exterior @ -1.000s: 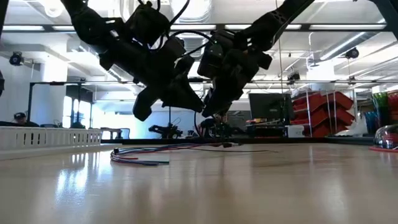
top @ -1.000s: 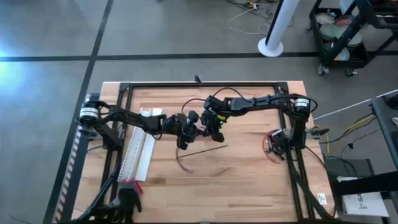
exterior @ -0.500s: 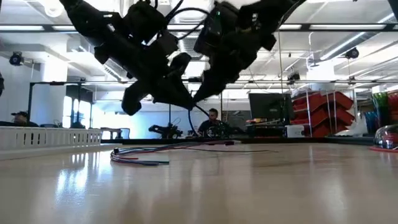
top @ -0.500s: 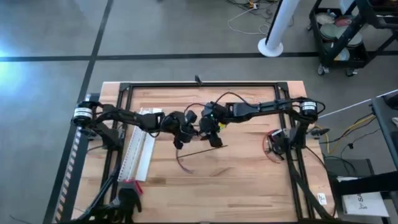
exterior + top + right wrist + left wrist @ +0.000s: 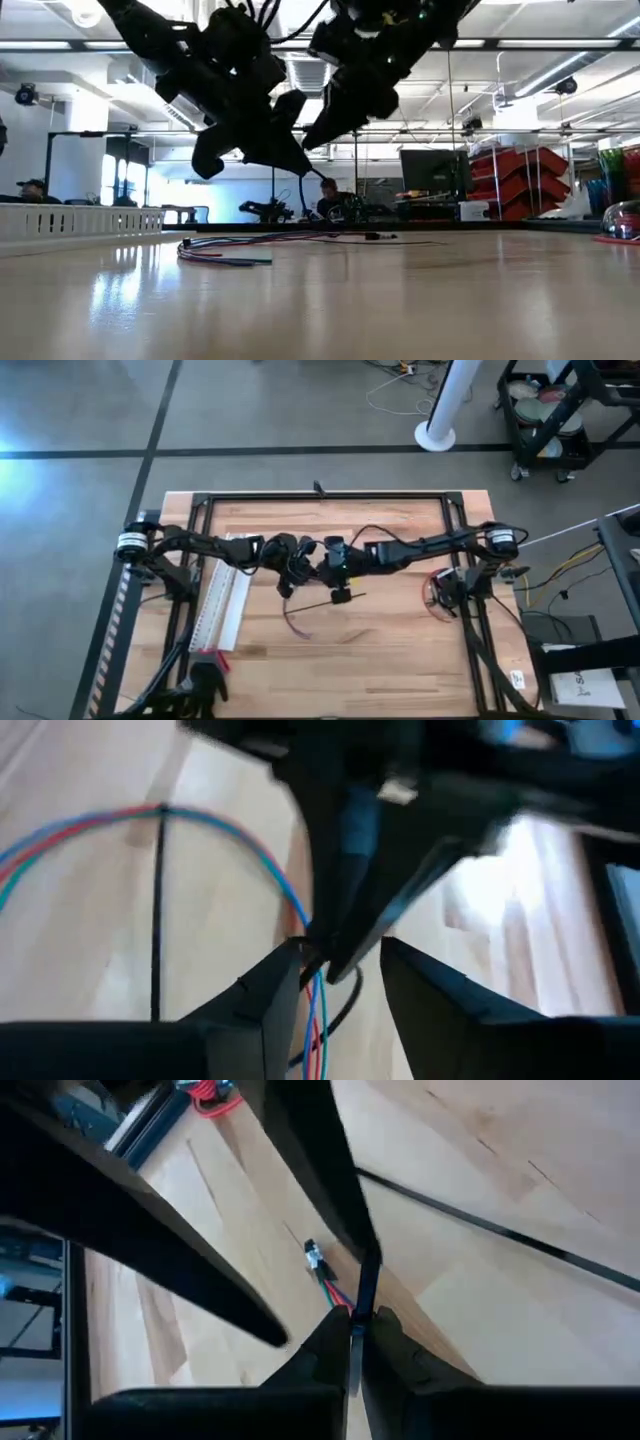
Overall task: Ziptie cables
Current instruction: Wrap the cable wires using black ziptie
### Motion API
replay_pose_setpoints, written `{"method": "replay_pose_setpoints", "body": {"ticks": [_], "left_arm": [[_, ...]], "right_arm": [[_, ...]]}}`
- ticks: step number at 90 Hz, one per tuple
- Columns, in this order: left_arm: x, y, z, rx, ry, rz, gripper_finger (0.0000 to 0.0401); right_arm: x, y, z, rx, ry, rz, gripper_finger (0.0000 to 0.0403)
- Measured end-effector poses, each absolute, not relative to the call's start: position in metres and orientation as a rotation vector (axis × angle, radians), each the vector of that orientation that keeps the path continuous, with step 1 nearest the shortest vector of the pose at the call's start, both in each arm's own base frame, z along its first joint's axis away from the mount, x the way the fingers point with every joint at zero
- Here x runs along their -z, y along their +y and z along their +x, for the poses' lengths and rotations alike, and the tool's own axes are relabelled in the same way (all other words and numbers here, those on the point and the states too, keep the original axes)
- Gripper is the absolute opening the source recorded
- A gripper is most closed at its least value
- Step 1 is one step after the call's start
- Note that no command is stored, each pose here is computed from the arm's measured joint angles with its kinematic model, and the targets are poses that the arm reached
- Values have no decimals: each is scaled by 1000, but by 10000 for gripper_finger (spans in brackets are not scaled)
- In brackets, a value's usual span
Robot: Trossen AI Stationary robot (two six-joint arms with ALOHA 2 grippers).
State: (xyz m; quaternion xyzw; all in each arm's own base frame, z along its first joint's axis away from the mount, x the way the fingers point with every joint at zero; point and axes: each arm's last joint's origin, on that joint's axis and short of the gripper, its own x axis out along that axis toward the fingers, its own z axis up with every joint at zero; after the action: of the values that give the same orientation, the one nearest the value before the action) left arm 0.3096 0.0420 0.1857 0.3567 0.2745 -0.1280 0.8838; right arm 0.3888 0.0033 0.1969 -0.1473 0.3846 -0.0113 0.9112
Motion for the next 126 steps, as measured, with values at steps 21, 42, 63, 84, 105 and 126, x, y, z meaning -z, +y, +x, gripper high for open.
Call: {"method": "replay_pose_setpoints", "body": {"ticks": [21, 42, 63, 84, 105, 126], "left_arm": [[-186, 43, 310, 284, 557, 734, 0], [-187, 44, 310, 271, 551, 723, 0], [-187, 45, 310, 264, 550, 705, 0], [-187, 45, 310, 258, 546, 696, 0], [-186, 45, 310, 251, 555, 675, 0], [-187, 45, 310, 249, 552, 674, 0]], "right_arm": [[-173, 42, 373, 265, 528, -319, 132], [-130, 61, 355, 430, 343, -322, 121], [-106, 61, 362, 549, 249, -294, 107], [-93, 62, 368, 572, 225, -275, 93], [-91, 63, 378, 614, 219, -286, 81], [-93, 63, 379, 624, 212, -277, 46]]}}
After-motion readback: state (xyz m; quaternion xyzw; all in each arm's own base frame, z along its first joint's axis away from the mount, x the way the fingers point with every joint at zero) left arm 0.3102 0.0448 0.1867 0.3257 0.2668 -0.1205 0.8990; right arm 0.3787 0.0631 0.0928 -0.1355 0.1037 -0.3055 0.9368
